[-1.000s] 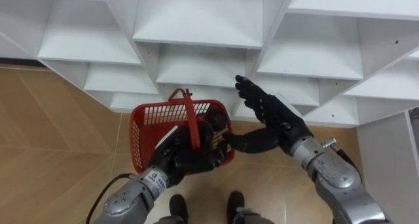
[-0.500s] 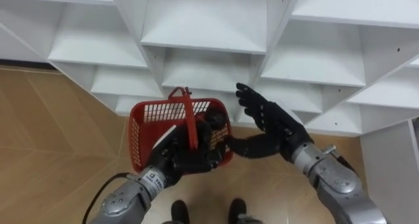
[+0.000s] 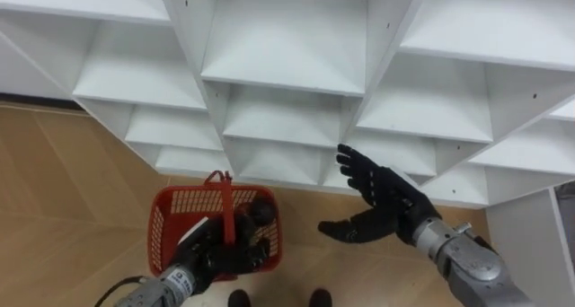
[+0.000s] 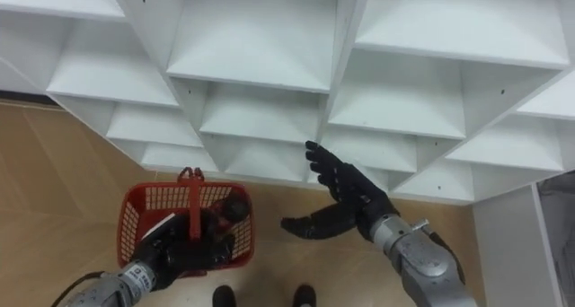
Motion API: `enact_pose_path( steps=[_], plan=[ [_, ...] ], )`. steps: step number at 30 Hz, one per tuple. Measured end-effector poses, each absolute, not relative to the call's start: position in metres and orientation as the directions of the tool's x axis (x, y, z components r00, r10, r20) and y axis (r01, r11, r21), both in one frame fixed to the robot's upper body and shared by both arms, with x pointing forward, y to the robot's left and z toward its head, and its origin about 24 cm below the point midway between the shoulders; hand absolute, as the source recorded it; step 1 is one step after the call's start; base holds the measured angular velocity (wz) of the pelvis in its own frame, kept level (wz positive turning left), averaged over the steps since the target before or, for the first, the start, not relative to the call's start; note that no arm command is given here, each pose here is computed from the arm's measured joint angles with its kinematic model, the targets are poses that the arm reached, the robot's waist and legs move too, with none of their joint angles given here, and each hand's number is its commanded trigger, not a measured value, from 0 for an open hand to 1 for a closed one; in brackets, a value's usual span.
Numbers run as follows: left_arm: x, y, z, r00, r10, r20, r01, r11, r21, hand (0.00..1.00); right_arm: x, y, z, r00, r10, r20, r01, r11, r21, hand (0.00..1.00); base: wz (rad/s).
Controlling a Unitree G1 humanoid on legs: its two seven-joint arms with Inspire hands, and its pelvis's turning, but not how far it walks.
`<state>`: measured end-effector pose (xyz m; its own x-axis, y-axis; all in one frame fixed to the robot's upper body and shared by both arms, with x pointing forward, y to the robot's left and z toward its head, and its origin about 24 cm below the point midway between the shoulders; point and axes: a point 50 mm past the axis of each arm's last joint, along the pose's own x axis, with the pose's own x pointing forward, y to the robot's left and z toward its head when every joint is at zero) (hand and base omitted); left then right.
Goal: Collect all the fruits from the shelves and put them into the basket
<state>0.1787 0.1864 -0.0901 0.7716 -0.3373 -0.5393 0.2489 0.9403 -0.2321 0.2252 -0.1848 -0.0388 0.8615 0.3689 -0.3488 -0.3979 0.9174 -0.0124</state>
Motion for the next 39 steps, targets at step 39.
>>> enact_pose_path(
  steps=[39],
  plan=[
    [0.041, 0.238, -0.154, 0.473, 0.066, -0.879, -0.269, 0.960, -0.073, 1.00, 0.016, -0.249, -0.159, 0.361, -0.178, -0.915, 0.346, 0.937, -0.046, 0.00, 0.02]
  ],
)
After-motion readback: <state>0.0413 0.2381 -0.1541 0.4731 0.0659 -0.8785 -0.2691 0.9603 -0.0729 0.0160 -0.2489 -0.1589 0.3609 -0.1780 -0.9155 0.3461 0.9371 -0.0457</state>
